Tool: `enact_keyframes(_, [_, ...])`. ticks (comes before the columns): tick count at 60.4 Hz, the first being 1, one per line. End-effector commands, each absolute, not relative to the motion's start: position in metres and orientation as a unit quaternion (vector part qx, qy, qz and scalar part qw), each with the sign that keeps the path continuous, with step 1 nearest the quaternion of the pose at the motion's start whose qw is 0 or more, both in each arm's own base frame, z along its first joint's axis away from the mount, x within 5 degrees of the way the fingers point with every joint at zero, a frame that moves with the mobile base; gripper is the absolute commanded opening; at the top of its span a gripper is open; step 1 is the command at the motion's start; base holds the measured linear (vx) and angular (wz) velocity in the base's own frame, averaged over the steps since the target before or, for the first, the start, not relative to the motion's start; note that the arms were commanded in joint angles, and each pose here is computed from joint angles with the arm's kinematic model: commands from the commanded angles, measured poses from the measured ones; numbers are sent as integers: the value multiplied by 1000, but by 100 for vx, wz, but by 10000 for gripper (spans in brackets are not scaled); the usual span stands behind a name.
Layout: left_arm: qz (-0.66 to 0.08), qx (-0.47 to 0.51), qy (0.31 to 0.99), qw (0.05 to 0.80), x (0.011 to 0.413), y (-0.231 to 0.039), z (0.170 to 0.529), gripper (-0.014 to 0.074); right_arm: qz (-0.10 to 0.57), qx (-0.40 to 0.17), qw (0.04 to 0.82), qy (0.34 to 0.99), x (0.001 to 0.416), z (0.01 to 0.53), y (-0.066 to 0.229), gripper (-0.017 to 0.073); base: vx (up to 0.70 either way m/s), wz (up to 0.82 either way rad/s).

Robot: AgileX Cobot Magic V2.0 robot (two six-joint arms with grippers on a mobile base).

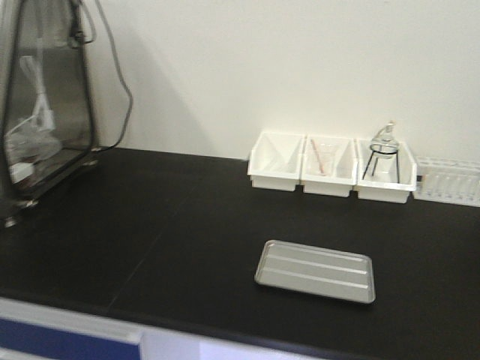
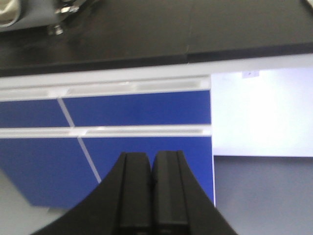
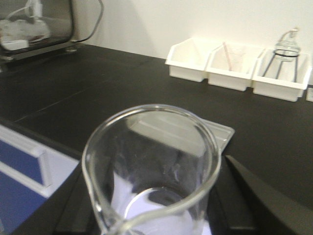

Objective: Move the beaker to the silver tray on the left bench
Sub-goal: 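Drive the base to the bench with the silver tray, holding the beaker, then lower the held beaker toward the silver tray with the right gripper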

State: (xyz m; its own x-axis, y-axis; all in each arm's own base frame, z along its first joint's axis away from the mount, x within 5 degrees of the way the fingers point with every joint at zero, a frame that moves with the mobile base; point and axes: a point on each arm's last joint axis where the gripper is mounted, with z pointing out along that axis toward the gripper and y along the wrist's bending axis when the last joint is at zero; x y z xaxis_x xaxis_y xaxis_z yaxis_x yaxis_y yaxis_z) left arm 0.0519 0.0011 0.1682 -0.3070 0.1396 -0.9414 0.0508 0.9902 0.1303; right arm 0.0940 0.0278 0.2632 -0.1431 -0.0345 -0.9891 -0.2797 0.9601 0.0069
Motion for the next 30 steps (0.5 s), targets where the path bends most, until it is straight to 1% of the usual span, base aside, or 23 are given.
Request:
enact_keyframes(1, [33, 62, 787, 613, 54, 0, 169, 1, 105, -113, 680, 717, 95, 280, 30, -11, 44, -36])
enact_keyframes(17, [33, 62, 787, 613, 54, 0, 169, 1, 105, -113, 680, 717, 95, 280, 30, -11, 41, -36])
enact_keyframes(30, [33, 62, 787, 613, 54, 0, 169, 1, 105, -113, 680, 717, 95, 280, 30, -11, 35, -32])
